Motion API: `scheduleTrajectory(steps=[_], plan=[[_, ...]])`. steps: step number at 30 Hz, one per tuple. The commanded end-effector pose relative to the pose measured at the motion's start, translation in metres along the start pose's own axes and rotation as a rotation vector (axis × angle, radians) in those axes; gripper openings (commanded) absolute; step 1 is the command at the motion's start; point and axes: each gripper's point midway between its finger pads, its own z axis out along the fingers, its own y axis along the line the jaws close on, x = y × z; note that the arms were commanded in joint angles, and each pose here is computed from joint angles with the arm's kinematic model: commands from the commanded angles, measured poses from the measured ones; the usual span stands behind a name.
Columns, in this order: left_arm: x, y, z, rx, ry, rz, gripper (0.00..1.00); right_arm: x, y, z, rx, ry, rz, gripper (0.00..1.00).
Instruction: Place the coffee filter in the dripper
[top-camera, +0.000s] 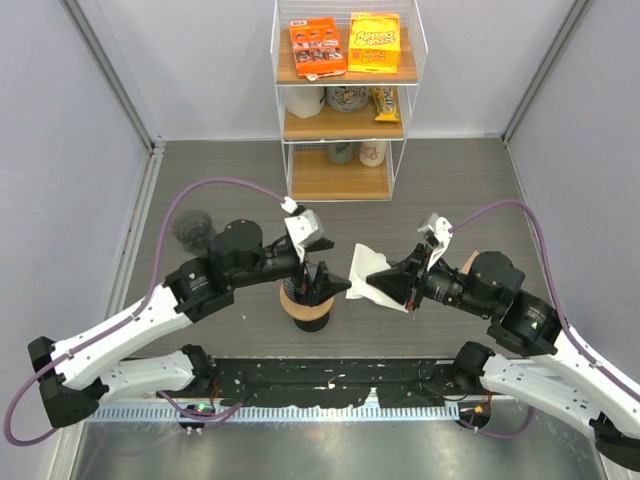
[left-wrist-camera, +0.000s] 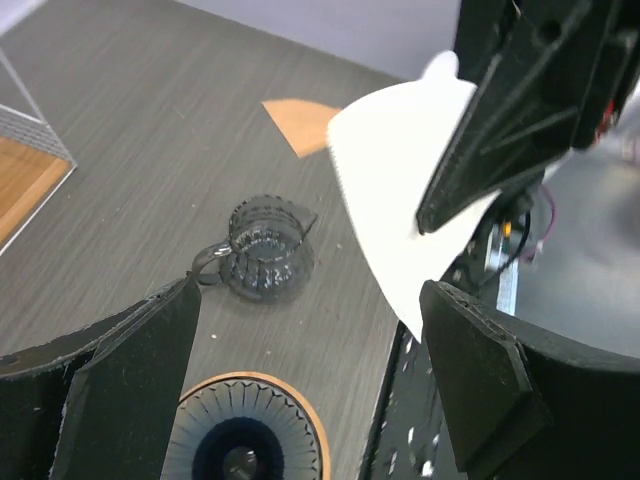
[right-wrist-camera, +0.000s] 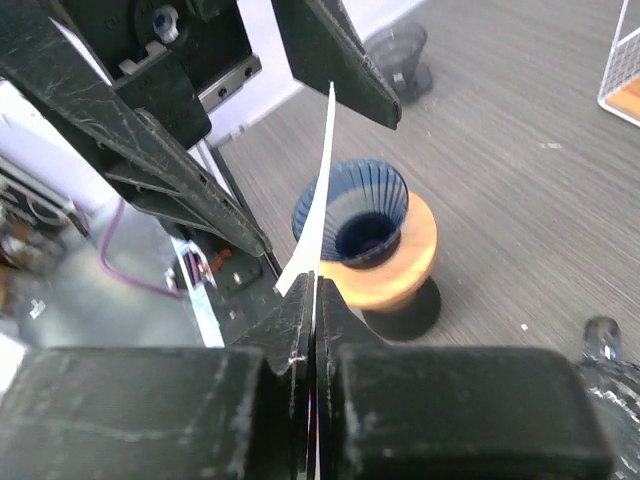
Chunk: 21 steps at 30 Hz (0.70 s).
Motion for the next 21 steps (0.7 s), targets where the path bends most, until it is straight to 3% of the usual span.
scheduleTrajectory(steps=[1, 4, 10, 14, 21], plan=[[-0.042, 0.009, -0.008, -0.089, -0.221, -0.201, 1.00, -0.047, 0.010, 0.004, -0.040, -0.257, 0.103, 0.05], [-0.044, -0.010, -0.005, 0.028, -0.254, -0.209, 1.00, -0.060, 0.014, 0.010, -0.086, -0.357, 0.172, 0.05], [-0.039, -0.021, 0.001, 0.096, -0.203, -0.245, 0.99, -0.070, 0.021, 0.023, -0.156, -0.411, 0.230, 0.05], [-0.034, -0.026, 0.003, 0.129, -0.204, -0.244, 0.90, -0.079, 0.015, 0.019, -0.133, -0.474, 0.247, 0.05], [-0.033, -0.019, 0.008, 0.108, -0.211, -0.250, 0.71, -0.072, 0.021, 0.021, -0.153, -0.421, 0.216, 0.05]])
